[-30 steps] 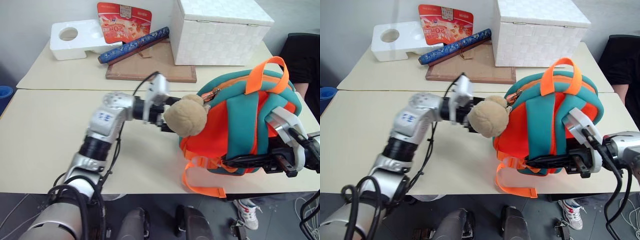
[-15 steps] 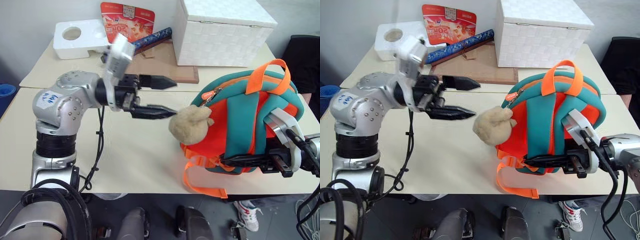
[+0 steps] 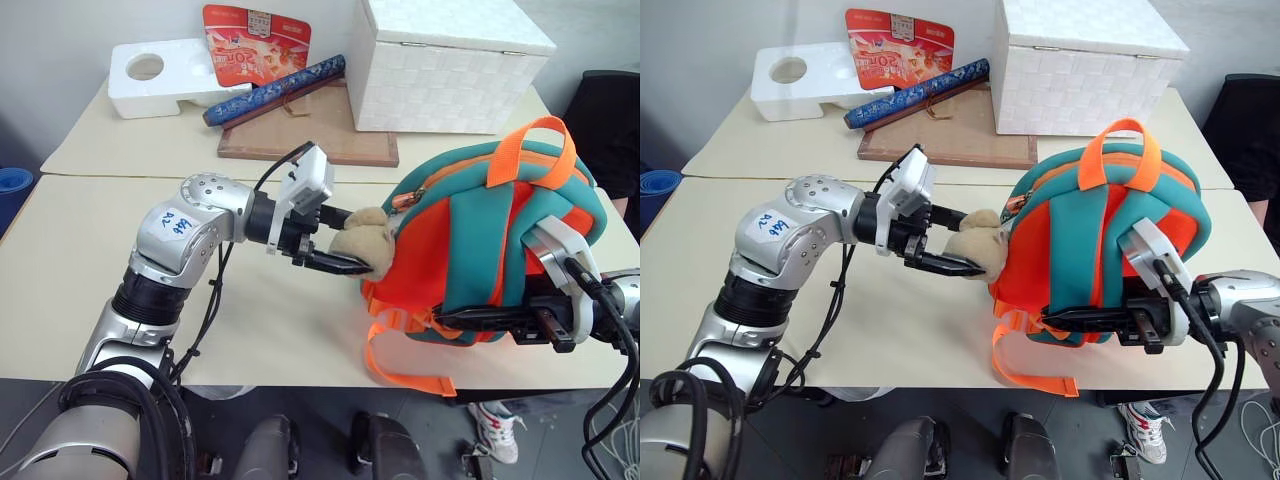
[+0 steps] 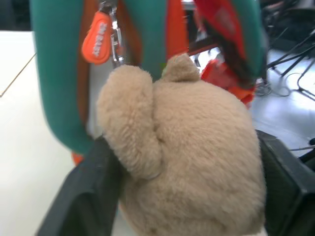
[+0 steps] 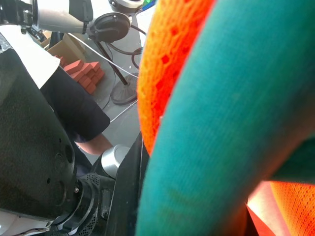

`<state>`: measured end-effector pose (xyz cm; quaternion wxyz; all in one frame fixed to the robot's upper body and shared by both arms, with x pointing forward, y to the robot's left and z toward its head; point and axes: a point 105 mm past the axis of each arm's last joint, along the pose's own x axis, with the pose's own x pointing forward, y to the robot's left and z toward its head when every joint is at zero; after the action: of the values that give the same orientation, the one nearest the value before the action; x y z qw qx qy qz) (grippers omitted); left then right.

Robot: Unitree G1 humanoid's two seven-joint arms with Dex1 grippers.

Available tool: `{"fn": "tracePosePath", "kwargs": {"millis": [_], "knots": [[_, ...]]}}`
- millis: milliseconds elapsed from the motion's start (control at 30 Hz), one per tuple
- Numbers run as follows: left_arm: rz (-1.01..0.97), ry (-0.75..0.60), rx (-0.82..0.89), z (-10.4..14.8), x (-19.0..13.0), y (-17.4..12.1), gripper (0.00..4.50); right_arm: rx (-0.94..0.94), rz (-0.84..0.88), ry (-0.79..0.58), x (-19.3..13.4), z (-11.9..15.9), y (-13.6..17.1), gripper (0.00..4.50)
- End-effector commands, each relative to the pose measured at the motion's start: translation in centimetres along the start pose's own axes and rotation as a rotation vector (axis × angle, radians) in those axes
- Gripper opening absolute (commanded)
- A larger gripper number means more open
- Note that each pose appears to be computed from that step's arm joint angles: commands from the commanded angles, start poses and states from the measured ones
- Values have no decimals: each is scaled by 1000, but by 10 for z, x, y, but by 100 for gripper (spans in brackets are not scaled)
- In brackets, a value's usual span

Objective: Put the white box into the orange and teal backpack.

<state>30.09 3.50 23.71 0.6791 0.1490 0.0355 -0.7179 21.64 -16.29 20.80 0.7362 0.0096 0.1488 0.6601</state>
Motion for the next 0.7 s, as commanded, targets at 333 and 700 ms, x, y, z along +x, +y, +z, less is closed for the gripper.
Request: {"fn": "tracePosePath", "kwargs": {"millis": [333,700], "knots": [[215,52,208,42,-72,52,129,-7,-35,-48,-11,1,10,0],[189,412,313,-40,-86,56,129,28,-113,-67,-19,-11,3,0]]}}
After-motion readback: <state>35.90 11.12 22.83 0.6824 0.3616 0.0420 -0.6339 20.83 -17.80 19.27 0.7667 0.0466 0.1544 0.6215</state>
